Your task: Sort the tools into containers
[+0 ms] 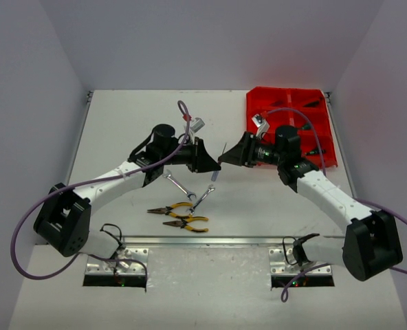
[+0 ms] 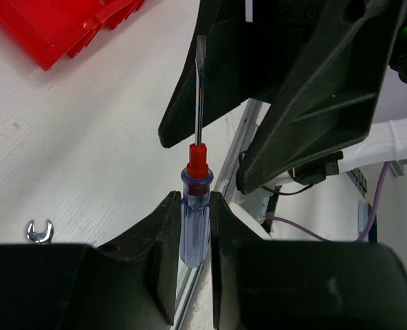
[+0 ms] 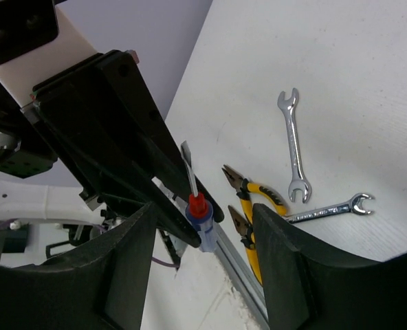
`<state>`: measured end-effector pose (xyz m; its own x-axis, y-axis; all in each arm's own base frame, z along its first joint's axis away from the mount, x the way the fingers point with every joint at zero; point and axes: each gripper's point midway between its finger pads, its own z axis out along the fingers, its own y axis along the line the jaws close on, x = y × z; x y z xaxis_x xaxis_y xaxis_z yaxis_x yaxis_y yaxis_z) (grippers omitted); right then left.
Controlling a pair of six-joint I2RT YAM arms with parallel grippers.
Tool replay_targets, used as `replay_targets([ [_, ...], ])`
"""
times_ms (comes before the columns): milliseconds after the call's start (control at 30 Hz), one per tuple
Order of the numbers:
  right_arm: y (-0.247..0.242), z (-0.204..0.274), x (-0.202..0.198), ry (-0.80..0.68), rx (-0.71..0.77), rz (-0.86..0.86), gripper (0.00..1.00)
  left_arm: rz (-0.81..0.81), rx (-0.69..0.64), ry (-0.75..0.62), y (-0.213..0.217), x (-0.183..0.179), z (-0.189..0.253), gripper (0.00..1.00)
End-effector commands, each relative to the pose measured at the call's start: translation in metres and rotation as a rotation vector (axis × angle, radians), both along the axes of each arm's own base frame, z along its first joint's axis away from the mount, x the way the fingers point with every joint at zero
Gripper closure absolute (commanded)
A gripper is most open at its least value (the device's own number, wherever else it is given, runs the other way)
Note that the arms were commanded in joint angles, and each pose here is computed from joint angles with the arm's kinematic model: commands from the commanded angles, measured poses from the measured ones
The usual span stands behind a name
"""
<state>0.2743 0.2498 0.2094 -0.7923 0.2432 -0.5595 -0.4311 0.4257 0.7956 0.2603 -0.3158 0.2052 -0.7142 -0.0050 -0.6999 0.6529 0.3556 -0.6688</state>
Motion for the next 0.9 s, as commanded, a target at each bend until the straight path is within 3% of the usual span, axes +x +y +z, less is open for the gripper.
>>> replay_targets([
  [0, 0.005, 0.037, 0.012, -0.135, 0.033, -0.003, 0.43, -0.066, -0.09, -0.095, -0.007, -0.009, 0.03, 1.0],
  [300, 0.024, 0.035, 0.008, -0.132, 0.035, 0.064, 0.83, -0.132, -0.133, -0.097, -0.011, -0.022, 0.031, 0.95],
  [367, 0.028, 0.038, 0.004, -0.14, 0.046, 0.084, 0.98, -0.11, -0.123, -0.099, -0.01, -0.018, 0.03, 0.95],
  [467, 0.025, 0.039, 0.001, -0.142, 0.046, 0.068, 1.0, -0.06, -0.088, -0.09, -0.008, -0.01, 0.026, 0.93],
  [500, 0.023, 0.038, 0.002, -0.143, 0.041, 0.05, 1.0, -0.048, -0.078, -0.087, -0.008, -0.008, 0.025, 0.87],
  [633, 0.014, 0.042, 0.013, -0.161, 0.014, -0.053, 1.0, 0.026, -0.033, -0.082, -0.002, 0.002, 0.022, 0.36],
  [700, 0.01, 0.042, 0.021, -0.155, -0.003, -0.097, 1.0, 0.079, 0.001, -0.08, 0.004, 0.008, 0.017, 0.24],
  [767, 0.006, 0.038, 0.029, -0.14, -0.032, -0.143, 1.0, 0.155, 0.049, -0.077, 0.013, 0.016, 0.014, 0.0],
  [867, -0.005, 0.03, 0.056, -0.122, -0.146, -0.217, 1.0, 0.266, 0.15, -0.068, 0.032, 0.024, 0.01, 0.0],
])
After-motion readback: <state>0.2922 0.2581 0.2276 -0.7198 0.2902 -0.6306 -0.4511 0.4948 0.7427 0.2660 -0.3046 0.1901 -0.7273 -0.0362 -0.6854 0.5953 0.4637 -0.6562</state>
